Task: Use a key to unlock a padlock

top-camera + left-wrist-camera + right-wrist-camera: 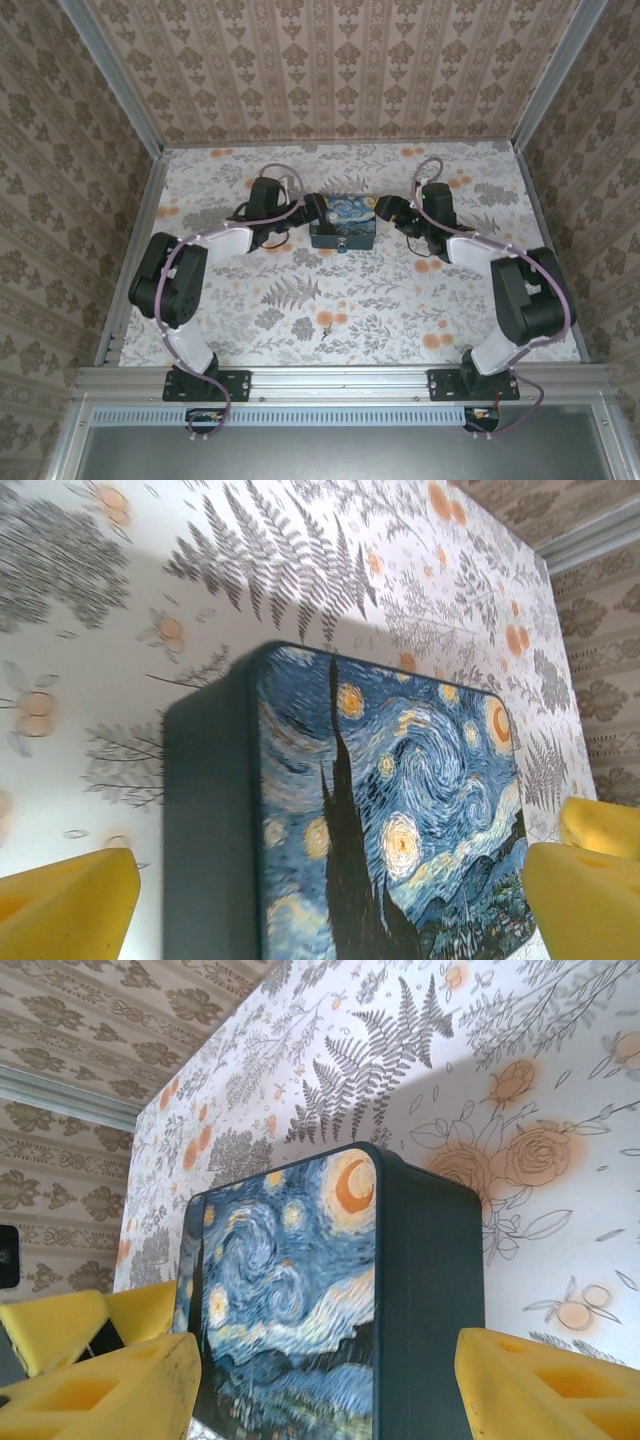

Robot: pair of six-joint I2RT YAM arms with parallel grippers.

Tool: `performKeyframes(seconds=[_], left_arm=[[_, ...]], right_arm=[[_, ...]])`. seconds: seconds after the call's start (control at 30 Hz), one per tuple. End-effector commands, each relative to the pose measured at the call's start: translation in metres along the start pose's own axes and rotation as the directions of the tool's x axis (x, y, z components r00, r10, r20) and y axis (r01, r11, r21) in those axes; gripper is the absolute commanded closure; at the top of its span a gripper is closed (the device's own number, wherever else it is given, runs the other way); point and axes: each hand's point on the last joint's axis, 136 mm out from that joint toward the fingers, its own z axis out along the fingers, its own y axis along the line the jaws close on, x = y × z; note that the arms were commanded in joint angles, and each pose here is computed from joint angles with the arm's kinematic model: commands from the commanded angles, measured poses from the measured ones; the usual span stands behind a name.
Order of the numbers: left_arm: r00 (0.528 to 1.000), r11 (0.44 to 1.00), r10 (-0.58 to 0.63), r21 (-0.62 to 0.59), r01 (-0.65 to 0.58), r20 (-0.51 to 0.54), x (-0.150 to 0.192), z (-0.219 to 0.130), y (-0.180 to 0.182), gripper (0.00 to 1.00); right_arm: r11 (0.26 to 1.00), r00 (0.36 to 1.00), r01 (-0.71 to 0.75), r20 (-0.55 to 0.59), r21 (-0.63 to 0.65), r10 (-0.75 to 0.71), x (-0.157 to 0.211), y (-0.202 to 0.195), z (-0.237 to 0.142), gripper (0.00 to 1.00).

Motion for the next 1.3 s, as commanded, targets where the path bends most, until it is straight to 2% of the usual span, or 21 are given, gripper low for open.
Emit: performKeyframes(seconds=[0.0,0.27,0.43,0.57,0.67,0.77,0.83,0.97,1.07,1.2,1.27], left_arm=[[0.999,0.999,0.015,-0.035,-0.013,0.043,-0.015,-0.025,0.003,0.0],[0.997,0.993,0.058,-0.105,-0.062,-0.043,0.004,-0.051,0.011,0.0],[0.962,0.96,0.183,-0.175,-0.22,-0.202,0.042,-0.072,0.017,0.0],[0.863,0.9,0.323,-0.156,-0.407,-0.388,0.097,-0.083,0.005,0.02],[0.798,0.863,0.375,-0.138,-0.486,-0.471,0.129,-0.088,0.001,0.03],[0.737,0.828,0.414,-0.115,-0.549,-0.535,0.157,-0.091,-0.002,0.06],[0.699,0.803,0.436,-0.106,-0.586,-0.567,0.173,-0.094,-0.001,0.07],[0.629,0.768,0.47,-0.064,-0.637,-0.619,0.2,-0.097,-0.003,0.14],[0.58,0.755,0.492,-0.014,-0.656,-0.649,0.22,-0.099,-0.007,0.19],[0.542,0.757,0.497,0.033,-0.652,-0.678,0.243,-0.101,-0.012,0.25],[0.536,0.756,0.501,0.042,-0.654,-0.679,0.25,-0.102,-0.013,0.27]], right_arm=[[0.997,0.997,0.052,-0.052,0.063,-0.049,0.02,-0.008,-0.02,0.31],[0.969,0.956,0.223,-0.216,0.105,-0.197,0.088,0.001,-0.048,0.32],[0.965,0.959,0.222,-0.211,0.137,-0.191,0.1,-0.01,-0.052,0.32],[0.962,0.963,0.215,-0.2,0.169,-0.18,0.097,-0.017,-0.048,0.31],[0.959,0.964,0.212,-0.201,0.189,-0.173,0.092,-0.02,-0.043,0.25],[0.959,0.969,0.199,-0.189,0.204,-0.16,0.081,-0.022,-0.041,0.15],[0.96,0.973,0.189,-0.172,0.205,-0.154,0.072,-0.021,-0.04,0.01],[0.961,0.984,0.159,-0.117,0.228,-0.135,0.05,-0.022,-0.043,0.01],[0.973,0.996,0.083,-0.053,0.214,-0.074,0.031,-0.028,-0.046,0.01],[0.994,0.995,-0.1,-0.011,0.042,0.1,0.016,-0.036,-0.045,0.0],[0.991,0.991,-0.136,-0.015,-0.017,0.136,0.015,-0.038,-0.042,0.0]])
